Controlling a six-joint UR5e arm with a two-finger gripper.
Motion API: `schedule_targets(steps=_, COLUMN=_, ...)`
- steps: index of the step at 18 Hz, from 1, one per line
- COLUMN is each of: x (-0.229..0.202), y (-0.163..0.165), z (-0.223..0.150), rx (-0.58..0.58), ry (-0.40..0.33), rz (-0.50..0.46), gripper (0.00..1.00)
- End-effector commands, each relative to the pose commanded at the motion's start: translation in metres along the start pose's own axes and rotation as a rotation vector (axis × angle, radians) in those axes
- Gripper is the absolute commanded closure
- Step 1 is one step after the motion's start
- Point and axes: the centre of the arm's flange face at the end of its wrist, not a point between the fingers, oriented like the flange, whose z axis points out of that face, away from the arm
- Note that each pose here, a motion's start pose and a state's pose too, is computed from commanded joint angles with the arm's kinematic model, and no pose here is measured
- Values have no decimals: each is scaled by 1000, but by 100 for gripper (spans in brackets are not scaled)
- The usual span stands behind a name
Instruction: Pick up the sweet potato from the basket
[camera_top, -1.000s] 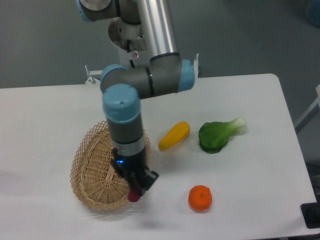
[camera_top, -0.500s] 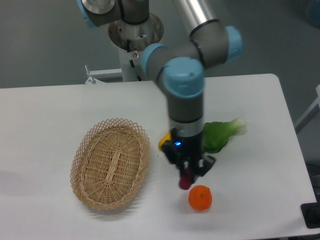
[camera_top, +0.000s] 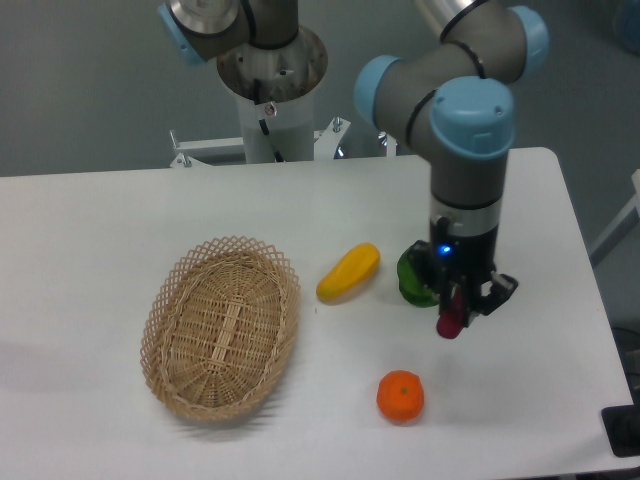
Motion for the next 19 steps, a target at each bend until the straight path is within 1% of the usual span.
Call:
schedule_targets(steps=7, x=-8, y=0, z=-11, rx=8, ry=-24, rz=-2, gripper=83)
schedule_targets(steps=19, x=-9, y=-1, z=-8, rx=10, ry=-23, rz=-1, gripper=83)
